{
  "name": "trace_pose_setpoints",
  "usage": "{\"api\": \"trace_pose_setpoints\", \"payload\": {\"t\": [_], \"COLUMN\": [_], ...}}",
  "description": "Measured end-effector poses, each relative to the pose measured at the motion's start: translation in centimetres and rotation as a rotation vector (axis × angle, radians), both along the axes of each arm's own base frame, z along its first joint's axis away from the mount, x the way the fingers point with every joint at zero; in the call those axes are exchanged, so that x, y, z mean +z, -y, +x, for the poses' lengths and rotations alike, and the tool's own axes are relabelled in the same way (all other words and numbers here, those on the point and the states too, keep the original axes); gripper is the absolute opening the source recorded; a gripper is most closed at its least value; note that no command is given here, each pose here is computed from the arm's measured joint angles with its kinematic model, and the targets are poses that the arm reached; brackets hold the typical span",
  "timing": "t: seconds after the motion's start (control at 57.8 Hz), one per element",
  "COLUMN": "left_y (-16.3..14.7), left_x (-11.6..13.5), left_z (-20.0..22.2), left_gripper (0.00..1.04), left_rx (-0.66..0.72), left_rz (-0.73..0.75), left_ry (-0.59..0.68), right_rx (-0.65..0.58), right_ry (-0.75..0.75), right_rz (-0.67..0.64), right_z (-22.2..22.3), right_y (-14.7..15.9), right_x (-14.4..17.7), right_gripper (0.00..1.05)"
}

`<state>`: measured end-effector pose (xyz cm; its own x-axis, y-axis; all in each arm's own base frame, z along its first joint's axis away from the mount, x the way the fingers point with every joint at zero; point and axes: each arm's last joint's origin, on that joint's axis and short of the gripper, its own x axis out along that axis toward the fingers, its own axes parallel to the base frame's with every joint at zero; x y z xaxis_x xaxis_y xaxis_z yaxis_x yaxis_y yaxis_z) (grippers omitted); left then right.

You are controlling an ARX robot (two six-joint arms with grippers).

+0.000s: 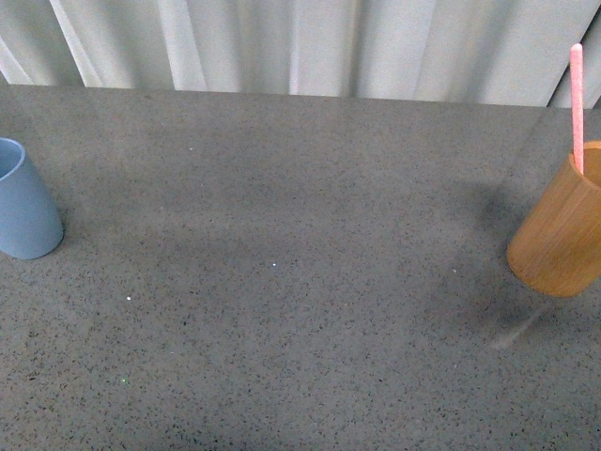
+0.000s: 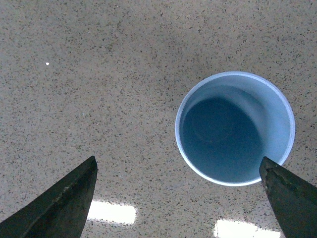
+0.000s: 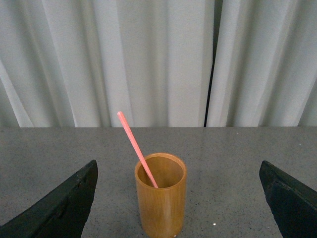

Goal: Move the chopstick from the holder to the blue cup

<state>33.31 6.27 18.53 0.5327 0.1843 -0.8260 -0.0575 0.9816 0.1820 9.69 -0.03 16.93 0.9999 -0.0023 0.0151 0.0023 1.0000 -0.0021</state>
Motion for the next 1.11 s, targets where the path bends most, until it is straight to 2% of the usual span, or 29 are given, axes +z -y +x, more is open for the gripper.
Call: {"api": "trace_pose_setpoints", "payload": {"t": [0.831,0.865,1.107], "left_y": [1.1,1.3,2.5], "left_x": [-4.6,-4.6,-4.7], "left_z": [3.3,3.3,3.5], "left_gripper": [0.98,0.96,0.6], "left_rx": [0.059,0.056,0.013], "left_rz": [0.029,0.03,0.013], "left_ry": [-0.095,-0.097,-0.115], "right_rx": [0.0,0.0,0.0], "right_ry": [0.0,0.0,0.0], "right_rz": [0.0,0.0,0.0], "right_z": [0.0,0.0,0.0], "right_y": [0.0,0.0,0.0], "right_x": [0.0,0.0,0.0], "right_gripper": [0.95,0.95,0.95]}}
